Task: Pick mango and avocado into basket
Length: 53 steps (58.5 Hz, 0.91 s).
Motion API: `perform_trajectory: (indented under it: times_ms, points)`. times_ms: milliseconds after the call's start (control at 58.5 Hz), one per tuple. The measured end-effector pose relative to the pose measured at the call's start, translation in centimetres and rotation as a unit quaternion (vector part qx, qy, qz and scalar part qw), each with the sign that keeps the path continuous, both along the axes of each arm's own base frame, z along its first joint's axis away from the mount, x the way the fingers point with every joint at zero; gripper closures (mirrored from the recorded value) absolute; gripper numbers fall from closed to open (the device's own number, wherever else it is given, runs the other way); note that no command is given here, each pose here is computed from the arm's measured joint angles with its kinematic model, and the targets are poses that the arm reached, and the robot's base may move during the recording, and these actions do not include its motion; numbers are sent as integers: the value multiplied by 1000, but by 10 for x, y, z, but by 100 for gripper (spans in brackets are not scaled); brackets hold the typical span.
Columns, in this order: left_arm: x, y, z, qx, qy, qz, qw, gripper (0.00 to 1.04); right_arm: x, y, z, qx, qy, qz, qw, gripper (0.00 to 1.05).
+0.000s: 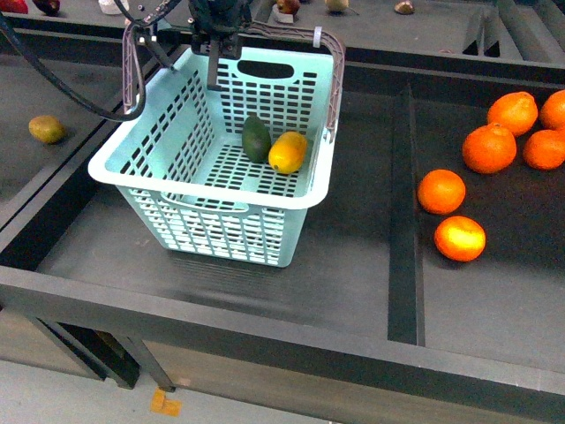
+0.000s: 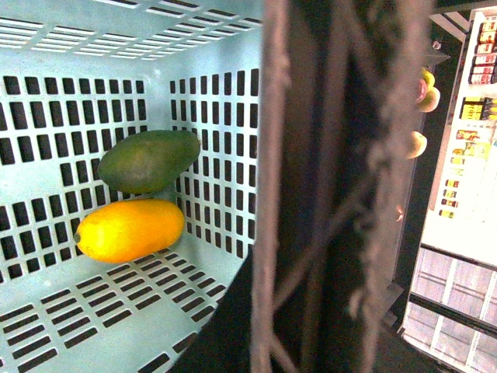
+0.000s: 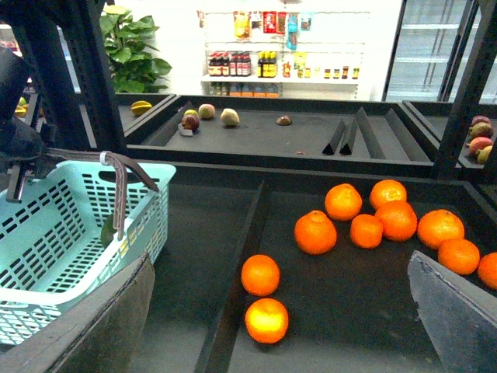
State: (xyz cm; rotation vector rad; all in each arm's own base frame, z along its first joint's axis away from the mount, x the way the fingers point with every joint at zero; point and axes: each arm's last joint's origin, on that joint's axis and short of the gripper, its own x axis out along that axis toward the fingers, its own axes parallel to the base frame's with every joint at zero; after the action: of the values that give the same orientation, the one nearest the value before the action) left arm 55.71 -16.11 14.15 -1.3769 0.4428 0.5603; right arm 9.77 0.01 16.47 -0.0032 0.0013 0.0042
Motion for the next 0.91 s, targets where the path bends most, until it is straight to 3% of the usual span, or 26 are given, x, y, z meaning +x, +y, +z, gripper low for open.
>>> perform_trajectory:
  times_ms: [102, 273, 359, 427, 547, 683, 820, 871, 905]
  points:
    - [-9, 1, 6, 5, 19, -12, 1000, 52, 0, 0, 0, 0, 0, 0, 1000, 8]
    - [-59, 14, 45, 4, 14, -11, 1000, 6, 0, 0, 0, 0, 0, 0, 1000, 8]
    - [-87, 23, 51, 20, 18, -16, 1000, 8, 0, 0, 0, 0, 0, 0, 1000, 8]
    - [-129, 38, 58, 71, 33, -27, 997, 7, 0, 0, 0, 0, 0, 0, 1000, 8]
    - [-198, 81, 89, 153, 29, -5, 988, 7, 0, 0, 0, 0, 0, 0, 1000, 8]
    - [-245, 109, 119, 219, 12, 9, 976, 7, 0, 0, 0, 0, 0, 0, 1000, 8]
    - [-265, 117, 139, 251, -11, 9, 968, 7, 0, 0, 0, 0, 0, 0, 1000, 8]
    - [-266, 120, 133, 269, -75, -80, 957, 16, 0, 0, 0, 0, 0, 0, 1000, 8]
    - [-270, 122, 123, 309, -131, -147, 931, 23, 0, 0, 0, 0, 0, 0, 1000, 8]
